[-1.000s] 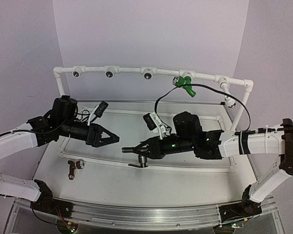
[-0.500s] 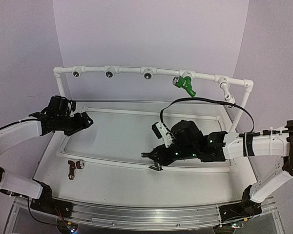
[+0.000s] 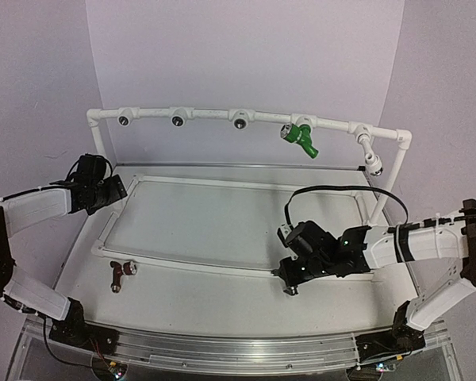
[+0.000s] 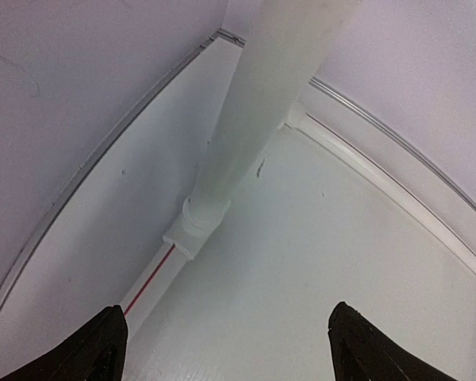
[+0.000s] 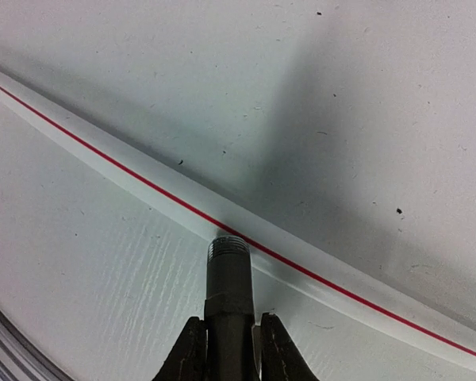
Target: Install the water faucets
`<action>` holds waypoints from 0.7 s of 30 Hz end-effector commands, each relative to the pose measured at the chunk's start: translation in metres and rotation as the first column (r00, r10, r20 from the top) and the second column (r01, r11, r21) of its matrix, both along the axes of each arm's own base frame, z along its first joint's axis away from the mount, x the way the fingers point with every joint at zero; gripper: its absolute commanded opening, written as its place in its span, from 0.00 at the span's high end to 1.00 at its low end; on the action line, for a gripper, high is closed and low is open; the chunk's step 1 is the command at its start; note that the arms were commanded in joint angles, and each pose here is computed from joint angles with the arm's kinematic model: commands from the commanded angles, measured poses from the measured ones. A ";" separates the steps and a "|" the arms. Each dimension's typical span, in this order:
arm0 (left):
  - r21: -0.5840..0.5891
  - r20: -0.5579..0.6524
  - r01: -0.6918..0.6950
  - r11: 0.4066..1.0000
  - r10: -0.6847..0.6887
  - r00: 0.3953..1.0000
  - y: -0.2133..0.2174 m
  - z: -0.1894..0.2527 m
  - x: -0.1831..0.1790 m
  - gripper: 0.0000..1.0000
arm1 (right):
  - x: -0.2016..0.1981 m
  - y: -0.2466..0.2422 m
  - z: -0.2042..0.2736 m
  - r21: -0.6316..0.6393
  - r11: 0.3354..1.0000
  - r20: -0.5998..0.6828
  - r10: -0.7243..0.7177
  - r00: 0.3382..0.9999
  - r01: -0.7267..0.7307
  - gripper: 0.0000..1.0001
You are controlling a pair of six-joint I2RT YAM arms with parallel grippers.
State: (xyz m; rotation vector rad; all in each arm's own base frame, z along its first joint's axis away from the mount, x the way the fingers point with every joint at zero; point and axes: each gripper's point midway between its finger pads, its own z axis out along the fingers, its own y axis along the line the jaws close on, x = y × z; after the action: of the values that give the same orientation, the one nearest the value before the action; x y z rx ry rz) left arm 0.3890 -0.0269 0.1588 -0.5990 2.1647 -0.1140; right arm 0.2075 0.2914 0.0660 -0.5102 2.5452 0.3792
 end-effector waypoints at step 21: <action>0.377 0.351 -0.153 0.913 0.012 0.936 0.045 0.045 0.135 0.23 | 0.019 -0.072 0.007 -0.025 0.949 0.078 -0.312 0.947 0.315 1.00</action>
State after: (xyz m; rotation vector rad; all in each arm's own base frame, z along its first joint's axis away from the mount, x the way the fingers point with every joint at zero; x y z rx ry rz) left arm 0.5037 0.0155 0.1593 -0.4234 1.8901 0.2551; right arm 0.2165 0.2424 0.0749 -0.2437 2.5294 0.2842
